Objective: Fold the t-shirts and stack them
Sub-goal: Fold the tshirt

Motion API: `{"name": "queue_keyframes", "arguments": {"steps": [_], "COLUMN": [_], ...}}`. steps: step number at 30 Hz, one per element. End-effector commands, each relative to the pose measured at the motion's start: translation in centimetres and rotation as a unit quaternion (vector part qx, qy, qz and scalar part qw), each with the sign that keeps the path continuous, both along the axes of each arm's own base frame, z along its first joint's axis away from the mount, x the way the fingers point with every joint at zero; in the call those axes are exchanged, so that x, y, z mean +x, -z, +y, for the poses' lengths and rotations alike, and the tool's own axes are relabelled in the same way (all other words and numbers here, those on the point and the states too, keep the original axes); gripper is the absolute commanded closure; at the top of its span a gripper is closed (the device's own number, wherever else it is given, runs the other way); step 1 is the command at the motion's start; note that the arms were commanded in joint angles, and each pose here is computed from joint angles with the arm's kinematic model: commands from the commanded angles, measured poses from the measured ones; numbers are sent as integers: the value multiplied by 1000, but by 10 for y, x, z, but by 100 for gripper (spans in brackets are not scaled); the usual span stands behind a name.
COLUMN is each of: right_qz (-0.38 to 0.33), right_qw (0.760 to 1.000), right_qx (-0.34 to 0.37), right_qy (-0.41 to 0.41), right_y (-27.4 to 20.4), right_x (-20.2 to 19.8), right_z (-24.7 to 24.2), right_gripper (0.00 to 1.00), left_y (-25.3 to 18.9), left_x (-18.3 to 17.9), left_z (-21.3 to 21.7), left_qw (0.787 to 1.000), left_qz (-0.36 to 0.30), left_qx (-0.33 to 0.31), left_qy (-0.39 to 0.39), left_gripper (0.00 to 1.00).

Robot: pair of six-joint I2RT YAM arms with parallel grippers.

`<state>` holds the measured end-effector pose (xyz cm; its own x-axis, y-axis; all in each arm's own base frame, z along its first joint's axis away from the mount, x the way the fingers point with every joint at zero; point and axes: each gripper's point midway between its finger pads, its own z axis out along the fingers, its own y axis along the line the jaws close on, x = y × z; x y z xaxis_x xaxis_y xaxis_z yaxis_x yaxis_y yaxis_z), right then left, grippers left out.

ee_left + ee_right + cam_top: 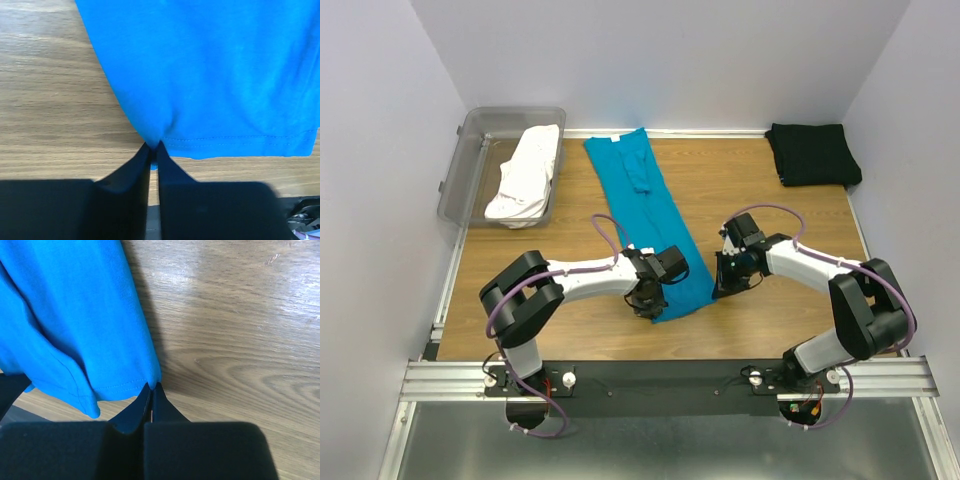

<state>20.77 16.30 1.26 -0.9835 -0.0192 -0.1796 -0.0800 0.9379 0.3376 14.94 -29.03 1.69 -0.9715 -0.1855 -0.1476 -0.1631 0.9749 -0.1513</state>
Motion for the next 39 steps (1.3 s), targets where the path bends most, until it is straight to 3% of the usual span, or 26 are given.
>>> {"name": "queue_keyframes", "arguments": {"steps": [1,6,13,17,20,24,28,31,39], "right_qz": [23,37,91,108,101,-1,-42,-63,-118], "right_qw": [999,999,991,989,990,995,992,989,984], "right_qx": [-31,-34,-61,-63,-51,-82,-111,-126,-131], "right_qy": [-9,-18,-73,-78,-84,-60,-45,-39,-22], "right_y": [9,1,-14,-27,-44,-76,-89,-92,-98], "right_x": [-20,-38,-107,-131,-131,-77,-26,13,99], "right_z": [-15,-13,9,15,23,31,37,41,48], "right_gripper": [99,99,99,99,99,99,99,99,100], "left_y": [22,17,1,-7,-18,-43,-66,-74,-84], "left_x": [-14,-32,-87,-120,-124,-82,-11,38,127], "left_z": [22,35,67,71,72,58,50,61,74], "left_qw": [998,996,990,988,989,993,995,995,989], "left_qz": [19,30,68,98,93,40,-28,-76,-150], "left_qx": [62,67,78,40,10,-34,-65,-35,8], "left_qy": [14,45,95,113,116,103,68,50,19], "left_gripper": [100,100,100,100,100,100,100,100,100]}}
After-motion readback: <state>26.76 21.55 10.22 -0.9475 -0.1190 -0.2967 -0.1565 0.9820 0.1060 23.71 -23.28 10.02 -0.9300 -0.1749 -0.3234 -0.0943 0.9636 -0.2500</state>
